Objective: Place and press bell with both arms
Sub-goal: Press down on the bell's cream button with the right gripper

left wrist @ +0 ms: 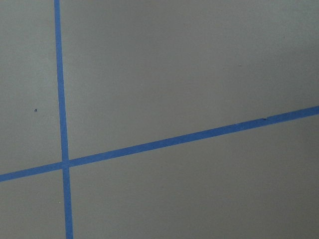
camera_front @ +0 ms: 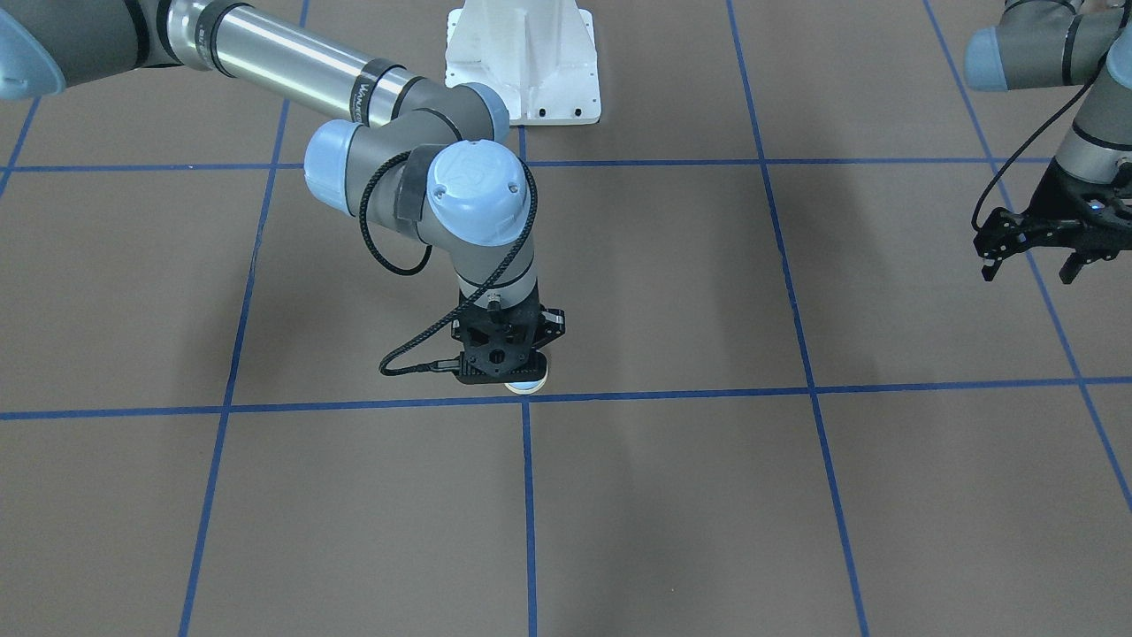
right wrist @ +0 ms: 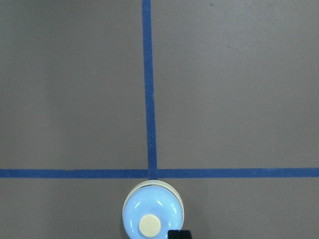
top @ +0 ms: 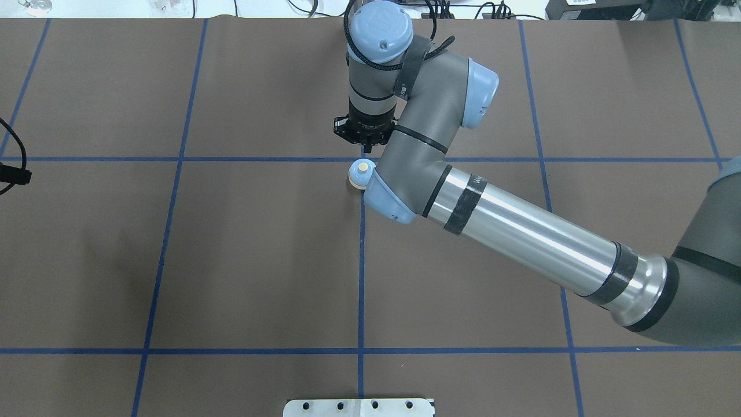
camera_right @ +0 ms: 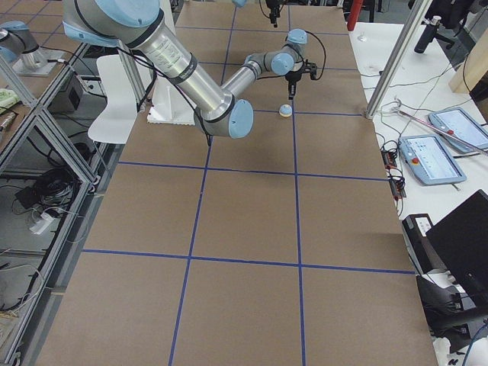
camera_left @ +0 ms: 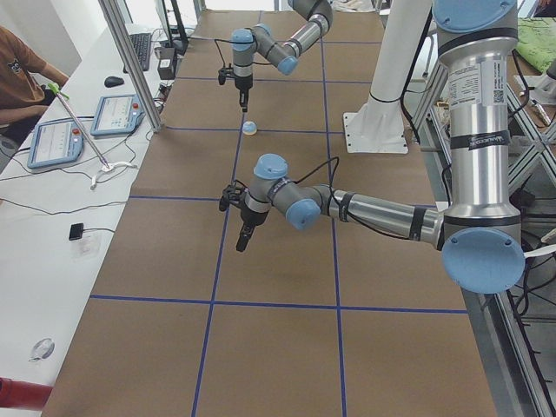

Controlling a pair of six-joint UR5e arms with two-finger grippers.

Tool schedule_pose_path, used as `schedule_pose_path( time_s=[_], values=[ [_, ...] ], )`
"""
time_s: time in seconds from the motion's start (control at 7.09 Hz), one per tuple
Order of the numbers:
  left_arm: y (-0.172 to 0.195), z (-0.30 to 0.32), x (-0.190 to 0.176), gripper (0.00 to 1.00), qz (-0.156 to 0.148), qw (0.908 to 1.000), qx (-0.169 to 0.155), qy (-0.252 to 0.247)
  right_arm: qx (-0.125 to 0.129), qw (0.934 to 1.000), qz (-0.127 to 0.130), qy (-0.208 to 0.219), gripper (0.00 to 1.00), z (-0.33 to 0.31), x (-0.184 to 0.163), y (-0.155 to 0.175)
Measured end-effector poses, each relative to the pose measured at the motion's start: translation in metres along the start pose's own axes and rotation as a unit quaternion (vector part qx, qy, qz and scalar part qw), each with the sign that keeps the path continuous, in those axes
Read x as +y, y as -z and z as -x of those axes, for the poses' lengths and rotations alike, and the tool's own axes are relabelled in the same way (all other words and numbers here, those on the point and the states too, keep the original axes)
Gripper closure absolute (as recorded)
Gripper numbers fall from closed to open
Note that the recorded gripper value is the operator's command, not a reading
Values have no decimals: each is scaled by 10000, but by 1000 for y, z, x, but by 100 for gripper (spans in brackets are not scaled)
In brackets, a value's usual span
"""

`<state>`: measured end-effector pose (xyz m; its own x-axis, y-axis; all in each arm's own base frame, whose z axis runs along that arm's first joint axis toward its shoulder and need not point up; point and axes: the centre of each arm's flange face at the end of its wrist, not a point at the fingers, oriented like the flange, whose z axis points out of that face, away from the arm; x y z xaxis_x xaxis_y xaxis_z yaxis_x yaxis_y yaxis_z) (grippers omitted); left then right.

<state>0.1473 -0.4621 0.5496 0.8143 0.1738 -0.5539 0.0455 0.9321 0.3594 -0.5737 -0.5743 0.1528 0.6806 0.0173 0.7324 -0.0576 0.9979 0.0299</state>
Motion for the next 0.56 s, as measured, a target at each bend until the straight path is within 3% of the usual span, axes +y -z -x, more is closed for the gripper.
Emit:
schedule_pose_path(
  time_s=[0.56],
  values=[
    [-1, 1, 0, 0, 4, 10000, -10, 3, 69, 9999, -26, 69, 100, 10, 0, -29]
  ],
)
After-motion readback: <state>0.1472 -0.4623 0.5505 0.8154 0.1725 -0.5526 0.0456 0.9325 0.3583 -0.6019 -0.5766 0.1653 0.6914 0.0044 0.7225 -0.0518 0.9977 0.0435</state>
